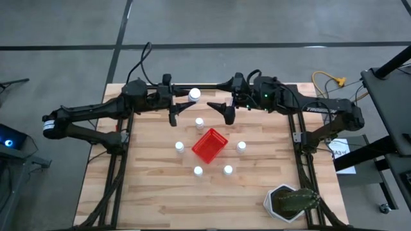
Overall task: Pick and place pill bottles into a basket
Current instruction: Put the white pill bottle into the red basket
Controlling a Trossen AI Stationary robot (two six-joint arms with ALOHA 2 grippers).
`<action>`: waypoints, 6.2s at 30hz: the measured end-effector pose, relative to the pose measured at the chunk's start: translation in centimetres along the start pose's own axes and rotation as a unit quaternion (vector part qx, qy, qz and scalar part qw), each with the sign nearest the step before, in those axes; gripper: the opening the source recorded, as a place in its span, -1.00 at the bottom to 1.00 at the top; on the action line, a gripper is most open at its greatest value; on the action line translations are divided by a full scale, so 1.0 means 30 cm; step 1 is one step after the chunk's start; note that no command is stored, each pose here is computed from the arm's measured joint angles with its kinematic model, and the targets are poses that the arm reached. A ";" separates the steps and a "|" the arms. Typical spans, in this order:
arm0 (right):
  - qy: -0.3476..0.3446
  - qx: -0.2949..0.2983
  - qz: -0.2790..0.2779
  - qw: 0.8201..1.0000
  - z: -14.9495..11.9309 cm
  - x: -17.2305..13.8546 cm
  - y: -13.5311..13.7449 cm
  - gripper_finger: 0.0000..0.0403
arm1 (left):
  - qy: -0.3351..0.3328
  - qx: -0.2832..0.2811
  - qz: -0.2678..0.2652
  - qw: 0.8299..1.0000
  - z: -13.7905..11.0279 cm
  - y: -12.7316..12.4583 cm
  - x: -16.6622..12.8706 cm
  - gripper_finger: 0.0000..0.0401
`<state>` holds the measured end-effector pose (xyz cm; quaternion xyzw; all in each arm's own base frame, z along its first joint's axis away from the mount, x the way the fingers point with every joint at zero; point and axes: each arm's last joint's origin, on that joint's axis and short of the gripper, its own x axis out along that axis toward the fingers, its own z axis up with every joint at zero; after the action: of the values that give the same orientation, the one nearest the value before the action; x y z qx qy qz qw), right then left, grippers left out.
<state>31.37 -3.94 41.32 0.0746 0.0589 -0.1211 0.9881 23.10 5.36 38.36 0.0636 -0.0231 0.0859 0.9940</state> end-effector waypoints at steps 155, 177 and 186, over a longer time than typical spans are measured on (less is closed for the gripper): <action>0.385 -0.076 0.065 0.917 -0.061 0.234 0.031 0.21 | 0.172 -0.043 -0.108 0.978 -0.207 -0.032 0.165 -0.26; 0.386 -0.079 0.065 0.917 -0.060 0.233 0.028 0.14 | 0.181 -0.047 -0.109 0.976 -0.219 -0.034 0.163 -0.26; 0.386 -0.077 0.064 0.917 -0.060 0.233 0.028 0.14 | 0.183 -0.048 -0.109 0.976 -0.222 -0.034 0.162 -0.26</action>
<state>38.14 -4.45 38.73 0.0426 0.4397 -0.0145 0.8970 28.31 6.05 31.91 0.0016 0.1623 -0.0141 0.9866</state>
